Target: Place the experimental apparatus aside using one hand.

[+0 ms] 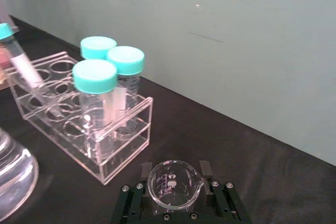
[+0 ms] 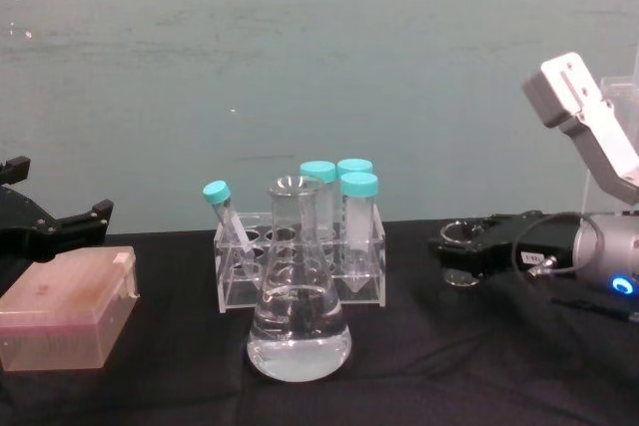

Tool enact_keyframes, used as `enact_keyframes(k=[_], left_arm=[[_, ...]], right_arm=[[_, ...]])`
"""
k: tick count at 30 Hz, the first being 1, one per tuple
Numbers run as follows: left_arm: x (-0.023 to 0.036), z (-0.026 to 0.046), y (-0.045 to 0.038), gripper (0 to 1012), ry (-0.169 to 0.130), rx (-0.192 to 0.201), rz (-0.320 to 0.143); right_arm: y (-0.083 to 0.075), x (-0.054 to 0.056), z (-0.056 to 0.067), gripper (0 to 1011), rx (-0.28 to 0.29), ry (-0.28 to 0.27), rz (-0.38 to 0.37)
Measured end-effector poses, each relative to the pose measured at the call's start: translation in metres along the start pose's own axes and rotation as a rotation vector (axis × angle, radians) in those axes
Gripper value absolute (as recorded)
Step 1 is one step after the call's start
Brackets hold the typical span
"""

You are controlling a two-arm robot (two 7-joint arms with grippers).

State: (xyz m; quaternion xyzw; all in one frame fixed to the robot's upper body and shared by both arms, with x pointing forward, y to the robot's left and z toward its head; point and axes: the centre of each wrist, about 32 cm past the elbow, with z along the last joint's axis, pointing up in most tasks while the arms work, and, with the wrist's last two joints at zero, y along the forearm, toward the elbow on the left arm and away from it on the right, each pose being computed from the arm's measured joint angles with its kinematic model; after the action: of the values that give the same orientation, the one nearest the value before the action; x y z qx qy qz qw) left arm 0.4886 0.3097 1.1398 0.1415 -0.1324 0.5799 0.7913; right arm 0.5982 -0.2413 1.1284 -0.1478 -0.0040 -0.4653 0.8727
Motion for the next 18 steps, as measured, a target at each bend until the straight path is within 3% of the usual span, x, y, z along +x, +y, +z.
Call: enact_keyframes(k=[18], left_arm=[[0.0000, 0.0000, 0.0000, 1000, 0.000, 0.000, 0.000]], right_arm=[[0.0100, -0.0039, 0.0010, 539, -0.006, 0.059, -0.150]])
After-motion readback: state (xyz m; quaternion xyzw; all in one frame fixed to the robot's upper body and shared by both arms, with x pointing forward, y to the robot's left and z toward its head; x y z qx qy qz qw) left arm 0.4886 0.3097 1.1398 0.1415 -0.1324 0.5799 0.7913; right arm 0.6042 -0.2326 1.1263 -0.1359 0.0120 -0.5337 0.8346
